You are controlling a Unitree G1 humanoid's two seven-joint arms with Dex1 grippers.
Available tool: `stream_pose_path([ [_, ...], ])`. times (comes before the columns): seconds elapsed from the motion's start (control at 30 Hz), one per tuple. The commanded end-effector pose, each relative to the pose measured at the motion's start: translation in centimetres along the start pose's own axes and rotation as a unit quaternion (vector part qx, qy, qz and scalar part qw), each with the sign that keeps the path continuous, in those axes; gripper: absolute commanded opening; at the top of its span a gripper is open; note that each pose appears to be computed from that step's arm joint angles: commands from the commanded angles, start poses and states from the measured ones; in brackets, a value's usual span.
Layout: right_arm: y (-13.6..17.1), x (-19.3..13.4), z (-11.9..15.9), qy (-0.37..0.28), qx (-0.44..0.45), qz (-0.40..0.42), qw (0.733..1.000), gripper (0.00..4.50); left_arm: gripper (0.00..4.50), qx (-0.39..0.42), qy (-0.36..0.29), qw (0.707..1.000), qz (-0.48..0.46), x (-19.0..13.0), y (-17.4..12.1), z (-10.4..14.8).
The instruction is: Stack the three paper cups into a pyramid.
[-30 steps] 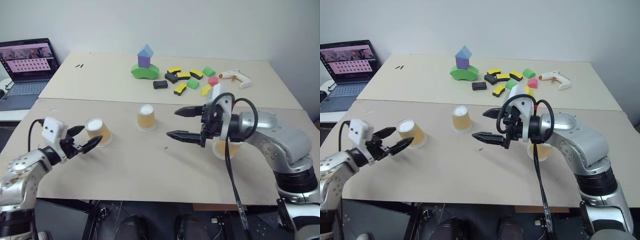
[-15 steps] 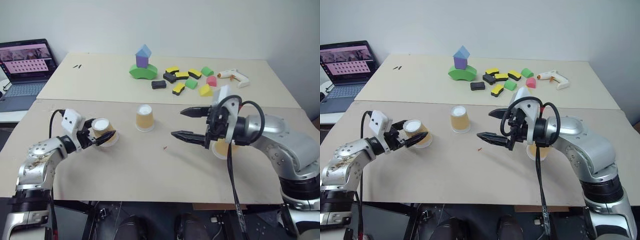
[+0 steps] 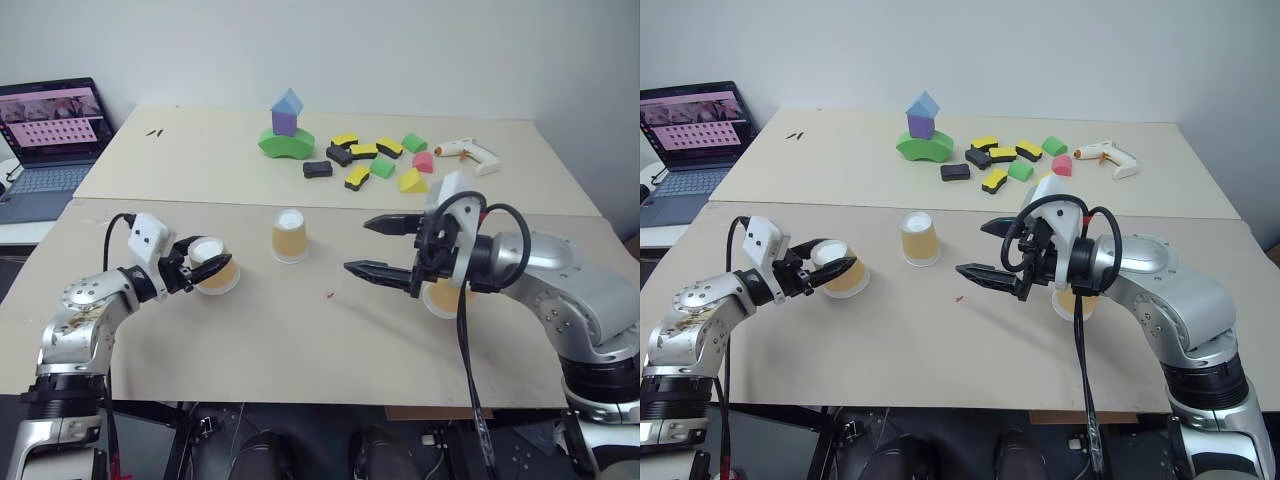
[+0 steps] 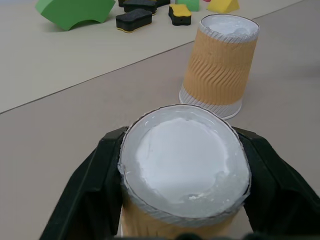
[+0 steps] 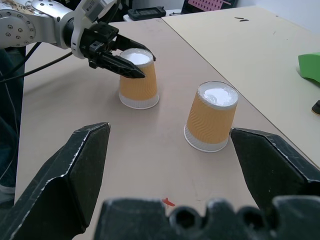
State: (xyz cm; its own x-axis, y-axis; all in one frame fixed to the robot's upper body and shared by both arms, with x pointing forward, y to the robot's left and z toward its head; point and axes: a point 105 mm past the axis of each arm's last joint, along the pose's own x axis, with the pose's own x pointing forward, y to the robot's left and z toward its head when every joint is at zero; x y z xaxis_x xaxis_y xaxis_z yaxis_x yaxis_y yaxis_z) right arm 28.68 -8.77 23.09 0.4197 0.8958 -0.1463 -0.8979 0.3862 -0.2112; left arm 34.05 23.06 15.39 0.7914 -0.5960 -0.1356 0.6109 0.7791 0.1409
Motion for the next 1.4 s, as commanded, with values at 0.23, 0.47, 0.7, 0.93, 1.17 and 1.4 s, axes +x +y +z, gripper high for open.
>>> stream_pose_path([
  [0.23, -0.7, -0.6, 1.5, -0.019, -0.023, -0.022, 0.999, 4.5, 2.57, 0.038, -0.02, 0.997, -0.068, 1.1, -2.6, 2.6],
  [0.47, -1.1, -0.7, 1.2, -0.012, -0.027, -0.034, 0.999, 4.5, 2.57, 0.066, -0.05, 0.969, -0.232, 4.4, -9.8, 5.9],
  [0.7, -1.2, -0.9, 1.2, -0.011, -0.03, -0.048, 0.998, 4.5, 2.57, 0.083, -0.005, 0.946, -0.314, 7.0, -13.1, 3.4],
  [0.93, -1.1, -1.4, 1.5, -0.014, -0.033, -0.061, 0.997, 4.5, 2.57, 0.103, -0.002, 0.946, -0.306, 8.0, -12.8, 2.7],
  [1.17, -1.2, -1.5, 1.4, -0.014, -0.031, -0.068, 0.997, 4.5, 3.91, 0.105, -0.031, 0.951, -0.291, 8.3, -12.7, 3.5],
  [1.4, -1.4, -1.3, 1.3, -0.015, -0.03, -0.065, 0.997, 4.5, 4.46, 0.073, -0.063, 0.95, -0.298, 7.4, -13.0, 5.6],
])
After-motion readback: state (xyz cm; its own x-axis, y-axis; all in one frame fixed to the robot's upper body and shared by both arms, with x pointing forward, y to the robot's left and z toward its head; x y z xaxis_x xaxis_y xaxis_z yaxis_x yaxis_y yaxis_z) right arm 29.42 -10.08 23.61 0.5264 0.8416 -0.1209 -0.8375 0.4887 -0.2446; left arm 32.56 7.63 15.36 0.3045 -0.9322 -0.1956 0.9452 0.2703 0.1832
